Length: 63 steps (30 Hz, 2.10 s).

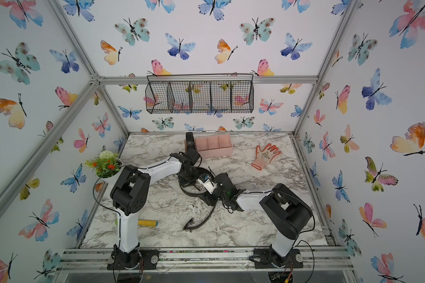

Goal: Place the belts into the storage roll
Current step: Roll the belt at the center of the board.

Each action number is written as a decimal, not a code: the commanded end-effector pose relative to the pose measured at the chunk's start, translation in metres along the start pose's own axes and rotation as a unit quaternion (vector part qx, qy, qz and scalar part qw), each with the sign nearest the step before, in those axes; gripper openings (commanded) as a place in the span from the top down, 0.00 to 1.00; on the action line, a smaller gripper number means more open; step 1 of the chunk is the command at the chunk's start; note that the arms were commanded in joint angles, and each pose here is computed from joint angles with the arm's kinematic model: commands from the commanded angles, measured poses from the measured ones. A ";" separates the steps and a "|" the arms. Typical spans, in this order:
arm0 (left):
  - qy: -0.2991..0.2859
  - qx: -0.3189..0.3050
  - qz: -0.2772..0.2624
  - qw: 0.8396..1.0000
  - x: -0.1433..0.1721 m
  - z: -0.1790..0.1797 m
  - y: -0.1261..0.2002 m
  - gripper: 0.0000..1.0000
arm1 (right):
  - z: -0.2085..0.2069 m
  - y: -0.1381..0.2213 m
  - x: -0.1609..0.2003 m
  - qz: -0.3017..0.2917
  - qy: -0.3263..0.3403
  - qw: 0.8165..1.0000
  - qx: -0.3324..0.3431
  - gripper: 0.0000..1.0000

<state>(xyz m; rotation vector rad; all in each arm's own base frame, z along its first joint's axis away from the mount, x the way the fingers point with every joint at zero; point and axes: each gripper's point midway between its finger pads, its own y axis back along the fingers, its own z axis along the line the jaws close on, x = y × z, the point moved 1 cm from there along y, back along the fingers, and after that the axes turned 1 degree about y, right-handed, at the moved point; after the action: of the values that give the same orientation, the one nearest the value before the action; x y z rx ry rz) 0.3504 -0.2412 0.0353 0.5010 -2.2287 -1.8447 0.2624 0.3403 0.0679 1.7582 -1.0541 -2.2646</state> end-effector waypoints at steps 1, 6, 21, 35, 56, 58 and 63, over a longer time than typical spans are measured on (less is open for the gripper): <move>0.001 -0.037 0.024 0.999 0.012 0.013 -0.018 1.00 | 0.004 -0.005 -0.017 -0.036 0.000 0.999 -0.015 0.44; -0.001 -0.037 0.033 0.999 0.017 0.012 -0.023 1.00 | 0.002 -0.010 -0.020 -0.042 -0.004 0.999 -0.017 0.47; -0.002 -0.029 0.045 0.999 0.021 0.012 -0.029 1.00 | -0.004 -0.037 -0.017 -0.023 -0.021 0.999 -0.022 0.68; -0.013 0.068 0.058 0.996 0.029 0.000 -0.020 0.93 | -0.013 -0.037 -0.011 -0.011 -0.019 1.000 0.004 0.97; -0.026 0.289 -0.085 0.953 0.020 0.018 0.110 0.02 | -0.032 -0.017 0.002 -0.017 -0.046 0.999 0.016 0.97; -0.059 0.306 -0.083 0.946 0.033 0.020 0.119 0.02 | -0.035 -0.014 0.003 -0.018 -0.052 0.998 0.017 0.97; -0.182 0.291 -0.079 0.936 0.087 0.030 0.112 0.02 | -0.041 -0.013 0.003 -0.012 -0.059 0.998 0.011 0.97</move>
<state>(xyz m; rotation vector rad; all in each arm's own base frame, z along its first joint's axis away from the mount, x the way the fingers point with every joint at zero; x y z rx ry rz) 0.2817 -0.2172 0.1486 0.6947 -2.9488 -1.2627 0.3021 0.3343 0.0530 1.7088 -1.0857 -2.3949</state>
